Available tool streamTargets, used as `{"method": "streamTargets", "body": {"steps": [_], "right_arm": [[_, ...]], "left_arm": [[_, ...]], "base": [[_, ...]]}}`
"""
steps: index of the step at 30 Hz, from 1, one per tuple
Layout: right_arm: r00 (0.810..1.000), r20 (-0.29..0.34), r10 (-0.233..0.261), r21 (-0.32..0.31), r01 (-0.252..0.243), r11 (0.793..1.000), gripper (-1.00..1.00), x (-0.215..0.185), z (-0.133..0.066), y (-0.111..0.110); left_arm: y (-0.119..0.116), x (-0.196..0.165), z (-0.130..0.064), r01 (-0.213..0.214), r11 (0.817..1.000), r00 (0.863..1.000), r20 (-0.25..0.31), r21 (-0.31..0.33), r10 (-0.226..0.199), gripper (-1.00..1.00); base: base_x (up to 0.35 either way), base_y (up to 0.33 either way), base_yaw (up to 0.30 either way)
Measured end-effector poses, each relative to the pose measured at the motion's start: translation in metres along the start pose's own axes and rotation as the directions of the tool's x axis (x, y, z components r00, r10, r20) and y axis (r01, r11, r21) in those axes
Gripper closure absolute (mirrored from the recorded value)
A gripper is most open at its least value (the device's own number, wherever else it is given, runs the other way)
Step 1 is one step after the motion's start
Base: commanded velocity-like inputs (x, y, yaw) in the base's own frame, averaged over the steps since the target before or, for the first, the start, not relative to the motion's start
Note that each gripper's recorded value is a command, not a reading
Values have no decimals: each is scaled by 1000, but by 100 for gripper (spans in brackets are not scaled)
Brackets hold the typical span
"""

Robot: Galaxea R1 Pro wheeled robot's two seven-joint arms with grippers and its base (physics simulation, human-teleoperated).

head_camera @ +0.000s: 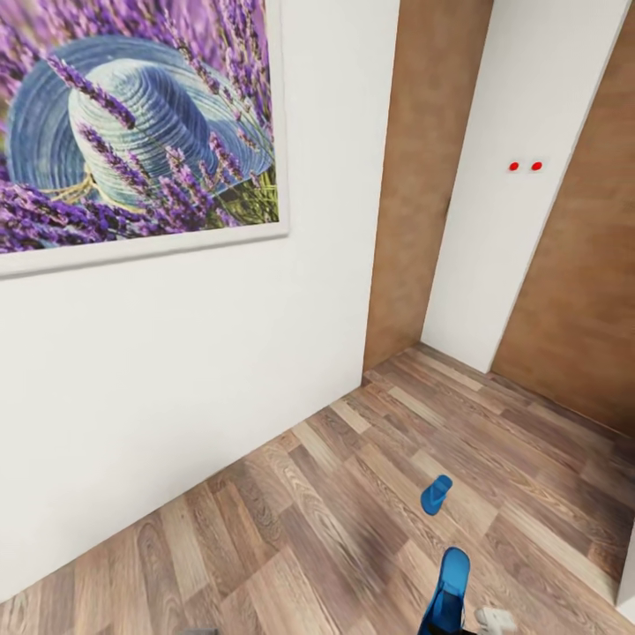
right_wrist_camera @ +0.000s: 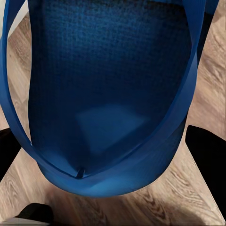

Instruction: In the bedroom, move the book from the bed onto either nightstand, and place the two sandals side by side next to the bed.

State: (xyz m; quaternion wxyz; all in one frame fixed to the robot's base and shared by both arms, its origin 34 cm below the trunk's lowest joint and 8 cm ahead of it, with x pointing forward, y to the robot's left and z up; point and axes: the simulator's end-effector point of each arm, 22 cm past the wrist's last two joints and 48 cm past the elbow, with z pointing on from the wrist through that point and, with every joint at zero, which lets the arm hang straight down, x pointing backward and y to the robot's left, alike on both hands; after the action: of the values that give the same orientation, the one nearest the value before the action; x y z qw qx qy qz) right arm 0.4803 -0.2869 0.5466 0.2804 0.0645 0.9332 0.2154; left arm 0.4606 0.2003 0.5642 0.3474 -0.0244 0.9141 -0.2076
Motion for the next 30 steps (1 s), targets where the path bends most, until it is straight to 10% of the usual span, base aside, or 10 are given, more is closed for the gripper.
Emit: {"method": "streamTargets", "body": {"steps": [30], "right_arm": [[1000,-4,-4,-3,4,1000,100,1,0,1]], "left_arm": [[0,0,0,0,1000,1000,-1,2,0,-100]], "base": [[268,0,-74]]}}
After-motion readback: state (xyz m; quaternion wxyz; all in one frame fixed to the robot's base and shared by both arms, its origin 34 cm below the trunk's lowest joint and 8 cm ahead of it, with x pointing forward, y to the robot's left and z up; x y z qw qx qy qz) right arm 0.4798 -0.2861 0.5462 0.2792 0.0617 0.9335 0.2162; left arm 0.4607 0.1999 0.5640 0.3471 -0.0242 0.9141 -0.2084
